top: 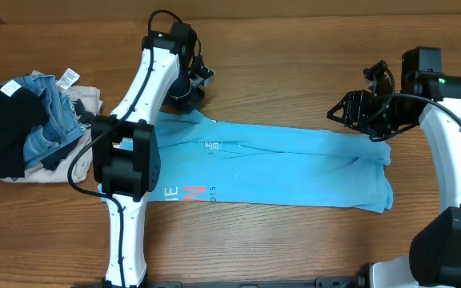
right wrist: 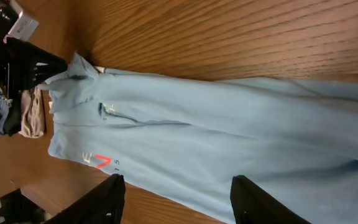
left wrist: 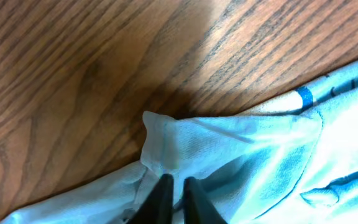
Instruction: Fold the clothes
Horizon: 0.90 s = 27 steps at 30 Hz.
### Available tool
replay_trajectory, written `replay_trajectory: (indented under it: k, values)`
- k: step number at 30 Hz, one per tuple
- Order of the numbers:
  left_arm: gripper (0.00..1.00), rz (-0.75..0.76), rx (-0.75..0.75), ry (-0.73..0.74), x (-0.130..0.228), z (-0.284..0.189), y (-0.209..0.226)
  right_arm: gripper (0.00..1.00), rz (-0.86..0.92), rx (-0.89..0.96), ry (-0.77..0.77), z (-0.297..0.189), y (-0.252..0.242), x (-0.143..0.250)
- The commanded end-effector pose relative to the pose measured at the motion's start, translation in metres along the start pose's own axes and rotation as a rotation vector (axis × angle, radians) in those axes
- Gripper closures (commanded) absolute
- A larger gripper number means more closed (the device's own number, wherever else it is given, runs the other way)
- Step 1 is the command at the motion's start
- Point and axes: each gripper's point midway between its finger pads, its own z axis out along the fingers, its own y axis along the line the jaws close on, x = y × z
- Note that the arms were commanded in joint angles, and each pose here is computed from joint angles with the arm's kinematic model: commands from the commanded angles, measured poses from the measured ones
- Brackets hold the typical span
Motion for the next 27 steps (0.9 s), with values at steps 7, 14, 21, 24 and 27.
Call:
replay_trajectory:
  k: [7, 14, 21, 24, 27]
  values:
    - [0.15, -0.008, 0.025, -0.057, -0.017, 0.012, 0.002, 0.42, -0.010, -0.001, -0.004, -0.004, 0.005, 0.001]
    - [0.35, -0.010, 0.059, -0.029, -0.011, 0.022, -0.003, 0.42, -0.008, -0.001, -0.001, -0.004, 0.005, 0.002]
    - [0.83, -0.022, 0.059, -0.023, -0.007, 0.022, 0.001, 0.42, -0.006, -0.001, 0.003, -0.004, 0.005, 0.003]
    - [0.96, -0.025, 0.054, -0.002, -0.002, 0.021, 0.002, 0.42, -0.004, -0.001, 0.005, -0.004, 0.005, 0.004]
    - [0.96, -0.048, 0.051, 0.007, 0.001, 0.009, 0.001, 0.43, -0.004, -0.001, 0.005, -0.004, 0.005, 0.004]
